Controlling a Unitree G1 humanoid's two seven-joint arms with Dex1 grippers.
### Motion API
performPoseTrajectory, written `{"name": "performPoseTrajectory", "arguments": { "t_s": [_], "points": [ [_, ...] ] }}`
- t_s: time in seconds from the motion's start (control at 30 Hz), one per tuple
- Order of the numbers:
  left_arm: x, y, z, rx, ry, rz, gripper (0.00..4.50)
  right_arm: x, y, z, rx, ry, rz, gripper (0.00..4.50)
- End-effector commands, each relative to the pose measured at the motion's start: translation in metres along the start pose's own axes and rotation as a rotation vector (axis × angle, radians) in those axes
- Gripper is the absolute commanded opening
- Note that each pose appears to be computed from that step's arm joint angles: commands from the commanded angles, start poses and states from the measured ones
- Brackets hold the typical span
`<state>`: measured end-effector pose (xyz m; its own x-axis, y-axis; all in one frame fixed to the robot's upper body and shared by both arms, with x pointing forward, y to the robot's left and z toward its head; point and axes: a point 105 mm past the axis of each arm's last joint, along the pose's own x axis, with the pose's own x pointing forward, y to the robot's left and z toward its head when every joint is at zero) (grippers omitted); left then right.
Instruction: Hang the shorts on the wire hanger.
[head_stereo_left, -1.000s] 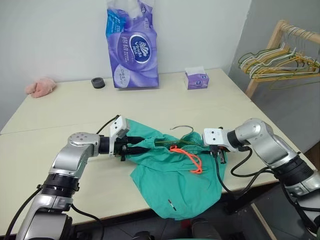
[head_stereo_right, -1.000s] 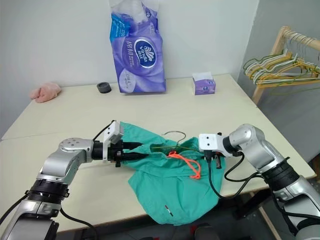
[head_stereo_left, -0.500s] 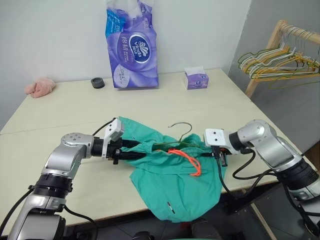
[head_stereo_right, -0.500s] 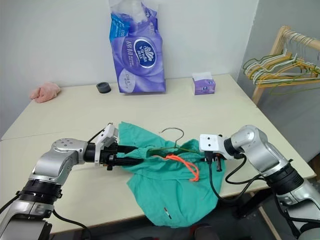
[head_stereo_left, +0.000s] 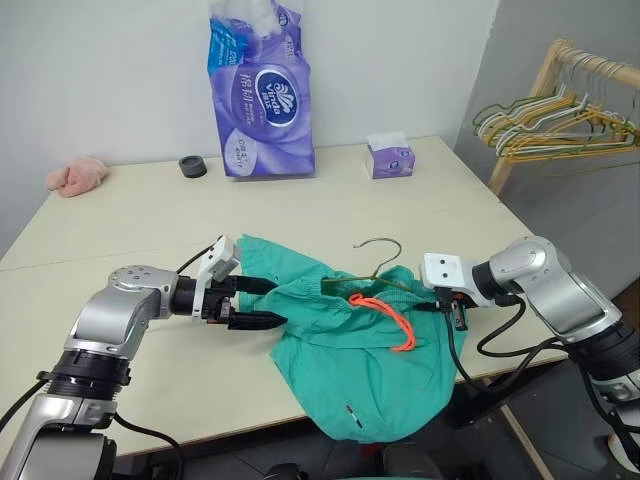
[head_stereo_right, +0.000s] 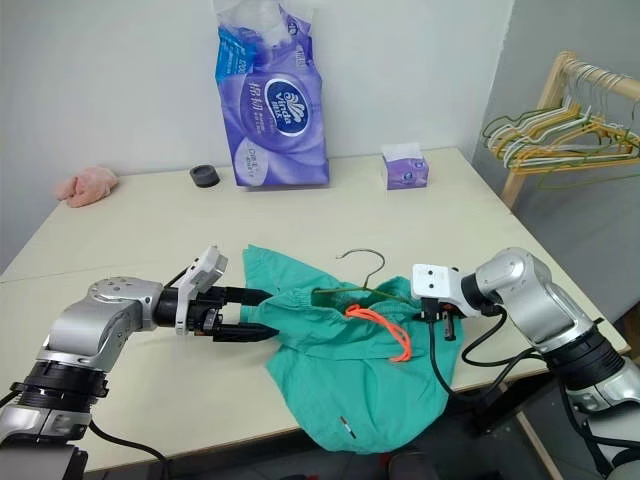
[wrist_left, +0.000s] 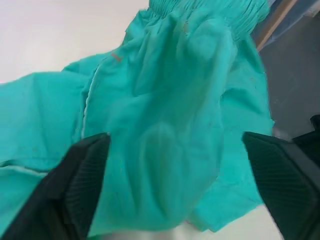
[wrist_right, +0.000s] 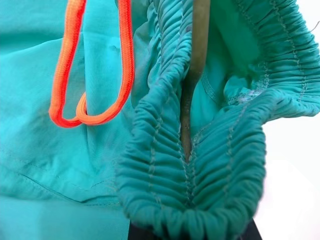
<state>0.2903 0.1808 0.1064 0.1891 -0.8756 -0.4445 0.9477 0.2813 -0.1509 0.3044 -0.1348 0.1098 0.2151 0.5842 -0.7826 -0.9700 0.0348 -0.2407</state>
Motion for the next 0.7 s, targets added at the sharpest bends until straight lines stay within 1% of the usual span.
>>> {"name": "performPoseTrajectory", "arguments": {
  "t_s": [0.03, 0.1, 0.2, 0.33, 0.37, 0.6, 0.63, 0.7],
  "points": [
    [0.002, 0.003, -0.001, 0.076, 0.029, 0.023, 4.42, -0.009, -0.005, 0.01, -0.024, -0.032, -0.028, 0.0],
    [0.005, 0.008, 0.0, 0.095, 0.018, 0.046, 4.42, -0.009, -0.004, 0.01, -0.025, -0.031, -0.026, 0.0],
    [0.008, 0.019, 0.002, 0.14, 0.001, 0.105, 3.86, -0.009, -0.003, 0.011, -0.025, -0.033, -0.023, 0.0],
    [0.013, 0.023, 0.011, 0.13, -0.069, 0.12, 2.71, -0.008, 0.0, 0.011, -0.019, -0.035, -0.014, 0.0],
    [0.013, 0.023, 0.011, 0.131, -0.071, 0.119, 2.34, -0.008, 0.0, 0.01, -0.013, -0.032, -0.013, 0.0],
    [0.008, 0.026, 0.002, 0.153, -0.031, 0.151, 0.28, -0.012, 0.002, 0.001, 0.022, -0.01, -0.011, 0.0],
    [0.007, 0.026, 0.001, 0.155, -0.029, 0.156, 0.05, -0.013, 0.002, 0.0, 0.027, -0.007, -0.009, 0.0],
    [0.005, 0.028, -0.001, 0.155, -0.023, 0.172, 0.02, -0.015, 0.004, -0.005, 0.047, 0.002, -0.003, 0.0]
  ]
}}
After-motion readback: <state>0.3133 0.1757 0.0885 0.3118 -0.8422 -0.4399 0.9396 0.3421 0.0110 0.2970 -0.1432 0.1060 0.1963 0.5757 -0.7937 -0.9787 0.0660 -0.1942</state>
